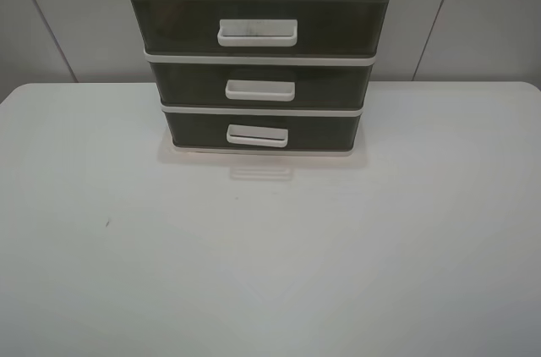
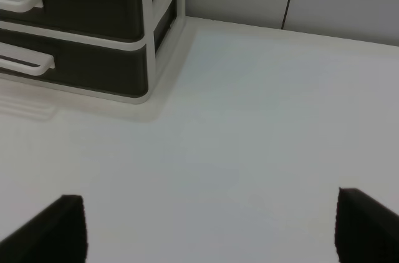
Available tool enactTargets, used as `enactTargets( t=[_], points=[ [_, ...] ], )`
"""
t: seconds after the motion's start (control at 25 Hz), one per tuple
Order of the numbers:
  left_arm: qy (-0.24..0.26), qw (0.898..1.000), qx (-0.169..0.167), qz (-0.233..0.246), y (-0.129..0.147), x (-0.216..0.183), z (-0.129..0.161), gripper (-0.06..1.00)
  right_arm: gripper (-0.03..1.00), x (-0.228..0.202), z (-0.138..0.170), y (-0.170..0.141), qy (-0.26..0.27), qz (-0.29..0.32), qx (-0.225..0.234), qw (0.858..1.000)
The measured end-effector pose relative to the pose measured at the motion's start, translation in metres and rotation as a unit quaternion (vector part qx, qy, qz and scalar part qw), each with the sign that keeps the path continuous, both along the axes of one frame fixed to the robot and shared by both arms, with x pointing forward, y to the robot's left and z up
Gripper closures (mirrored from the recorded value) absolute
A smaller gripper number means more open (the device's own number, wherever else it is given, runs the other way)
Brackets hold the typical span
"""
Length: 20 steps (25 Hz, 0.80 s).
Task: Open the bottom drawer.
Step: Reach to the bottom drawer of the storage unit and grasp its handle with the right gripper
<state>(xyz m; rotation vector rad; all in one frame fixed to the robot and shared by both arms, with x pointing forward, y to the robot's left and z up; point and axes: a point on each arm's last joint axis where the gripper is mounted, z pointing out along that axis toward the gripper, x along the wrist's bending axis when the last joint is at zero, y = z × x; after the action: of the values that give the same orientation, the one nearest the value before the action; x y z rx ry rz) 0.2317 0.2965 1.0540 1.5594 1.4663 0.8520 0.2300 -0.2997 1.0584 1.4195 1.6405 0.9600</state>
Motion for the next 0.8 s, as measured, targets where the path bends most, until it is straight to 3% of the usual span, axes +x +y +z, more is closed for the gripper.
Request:
enactTargets(
  t=[0.8],
  points=[
    [0.000, 1.000, 0.000, 0.000, 0.0000, 0.0000, 0.0000, 0.20, 0.18, 0.0000, 0.0000, 0.0000, 0.000, -0.001, 0.001, 1.000]
  ],
)
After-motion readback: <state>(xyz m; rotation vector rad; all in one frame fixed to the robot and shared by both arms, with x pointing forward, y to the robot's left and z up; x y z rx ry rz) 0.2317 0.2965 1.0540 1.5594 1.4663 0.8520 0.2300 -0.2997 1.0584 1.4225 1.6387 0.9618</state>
